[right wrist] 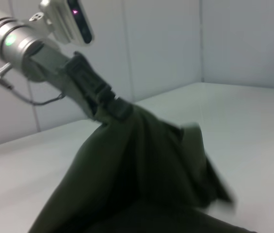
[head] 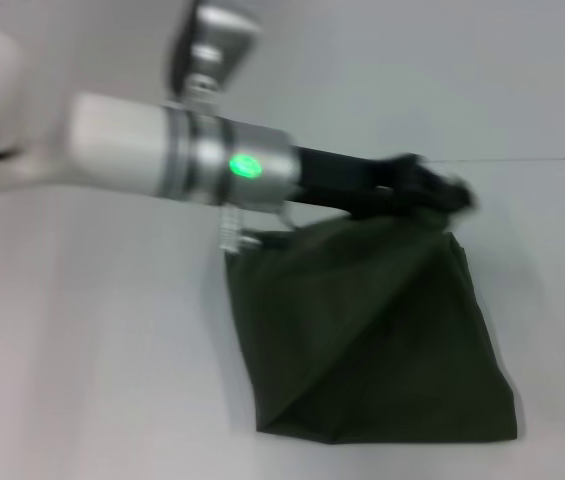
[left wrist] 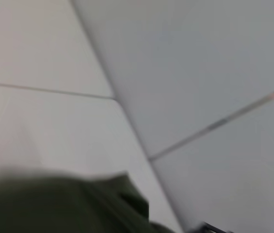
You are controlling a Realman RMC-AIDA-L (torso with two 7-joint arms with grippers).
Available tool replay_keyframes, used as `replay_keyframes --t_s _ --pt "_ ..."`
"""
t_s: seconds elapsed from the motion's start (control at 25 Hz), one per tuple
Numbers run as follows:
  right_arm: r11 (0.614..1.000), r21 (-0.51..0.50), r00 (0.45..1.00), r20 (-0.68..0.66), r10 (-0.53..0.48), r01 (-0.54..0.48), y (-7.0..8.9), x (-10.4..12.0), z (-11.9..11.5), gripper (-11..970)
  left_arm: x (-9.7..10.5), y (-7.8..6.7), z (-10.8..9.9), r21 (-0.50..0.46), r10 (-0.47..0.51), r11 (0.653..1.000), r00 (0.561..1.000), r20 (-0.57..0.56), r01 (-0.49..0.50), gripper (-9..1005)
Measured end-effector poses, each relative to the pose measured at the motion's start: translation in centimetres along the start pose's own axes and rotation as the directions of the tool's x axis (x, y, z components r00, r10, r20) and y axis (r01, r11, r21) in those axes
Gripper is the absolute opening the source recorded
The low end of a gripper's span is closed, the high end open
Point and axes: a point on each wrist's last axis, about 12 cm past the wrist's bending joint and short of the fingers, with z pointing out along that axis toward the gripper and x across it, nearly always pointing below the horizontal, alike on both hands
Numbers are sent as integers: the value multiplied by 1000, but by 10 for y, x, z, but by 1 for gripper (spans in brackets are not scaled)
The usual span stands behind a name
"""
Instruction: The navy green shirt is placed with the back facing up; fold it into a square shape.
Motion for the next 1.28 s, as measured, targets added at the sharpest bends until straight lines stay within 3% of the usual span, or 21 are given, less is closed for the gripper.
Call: replay_keyframes --t_s 0.12,0.28,0.44,0.6,0.72,0.88,0.96,1.12,1.28 --pt "1000 26 1000 -3 16 -16 -3 1 -4 924 20 -1 36 37 -6 999 999 -38 7 45" --pt "999 38 1000 -4 28 -27 -5 1 -5 924 47 13 55 -10 -58 998 997 -55 58 45" --pt "999 43 999 -11 33 -33 -6 1 -5 925 64 25 49 13 -112 994 993 -36 113 45" --pt "998 49 999 -14 40 -39 -7 1 -5 925 75 31 38 70 -152 986 988 -22 153 130" --pt "998 50 999 -11 44 -43 -7 0 -4 925 72 25 26 161 -137 978 991 -4 136 218" --pt "992 80 995 15 94 -95 -13 -5 -2 925 53 11 -14 360 -65 933 989 136 12 400" --pt "981 110 987 41 156 -160 -18 -9 0 925 50 12 -29 374 -26 926 978 206 -54 443" --pt "931 125 938 84 335 -344 -32 -28 8 925 57 27 -46 265 154 934 939 306 -239 528" --pt "888 97 893 67 445 -450 -41 -51 21 925 75 42 -53 143 364 890 862 353 -434 613"
